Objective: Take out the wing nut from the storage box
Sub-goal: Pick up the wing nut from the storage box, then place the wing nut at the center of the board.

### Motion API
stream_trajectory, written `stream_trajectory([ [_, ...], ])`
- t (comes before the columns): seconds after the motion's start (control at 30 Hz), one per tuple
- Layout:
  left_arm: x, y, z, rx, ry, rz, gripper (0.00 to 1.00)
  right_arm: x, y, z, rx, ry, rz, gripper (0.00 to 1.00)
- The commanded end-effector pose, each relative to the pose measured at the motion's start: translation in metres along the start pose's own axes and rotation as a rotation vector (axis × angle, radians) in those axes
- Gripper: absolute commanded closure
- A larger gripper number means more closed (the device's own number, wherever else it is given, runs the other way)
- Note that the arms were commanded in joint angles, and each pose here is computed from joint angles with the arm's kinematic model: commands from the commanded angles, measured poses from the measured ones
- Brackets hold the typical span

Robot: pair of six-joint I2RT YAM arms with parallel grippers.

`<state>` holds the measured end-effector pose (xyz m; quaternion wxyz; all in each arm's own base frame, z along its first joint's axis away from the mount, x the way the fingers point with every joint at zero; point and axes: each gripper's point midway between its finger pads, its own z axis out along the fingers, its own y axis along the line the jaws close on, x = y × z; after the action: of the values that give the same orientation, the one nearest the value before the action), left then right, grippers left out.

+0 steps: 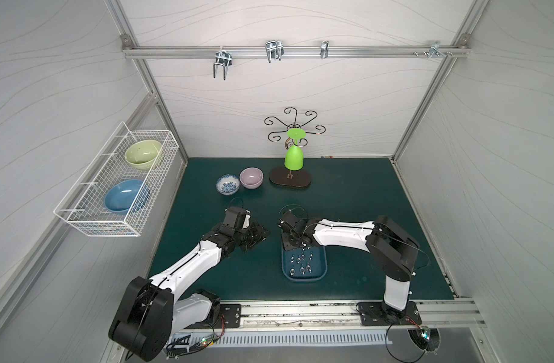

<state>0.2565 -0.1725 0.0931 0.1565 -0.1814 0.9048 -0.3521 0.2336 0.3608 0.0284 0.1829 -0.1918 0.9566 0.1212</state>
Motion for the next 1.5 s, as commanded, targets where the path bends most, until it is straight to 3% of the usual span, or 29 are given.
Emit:
stream_trajectory([
  [0.0, -0.007, -0.009, 0.0, 0.039, -0.017, 0.029, 0.47, 0.01, -0.005, 0.0, 0.02, 0.027, -0.021, 0.77],
  [0.6, -0.008, -0.011, 0.003, 0.046, -0.012, 0.013, 0.49, 0.005, -0.002, -0.011, -0.006, -0.006, -0.033, 0.99],
  [0.93, -0.012, -0.044, -0.004, 0.107, 0.006, 0.054, 0.49, -0.023, -0.017, -0.051, 0.064, -0.124, -0.096, 1.0],
  [1.17, 0.003, -0.092, -0.009, 0.136, 0.02, 0.217, 0.47, -0.03, -0.092, -0.079, 0.156, -0.155, 0.057, 1.0],
  [1.47, 0.05, -0.138, 0.033, 0.183, 0.142, 0.342, 0.48, 0.006, -0.201, -0.089, 0.26, -0.119, 0.294, 1.0],
])
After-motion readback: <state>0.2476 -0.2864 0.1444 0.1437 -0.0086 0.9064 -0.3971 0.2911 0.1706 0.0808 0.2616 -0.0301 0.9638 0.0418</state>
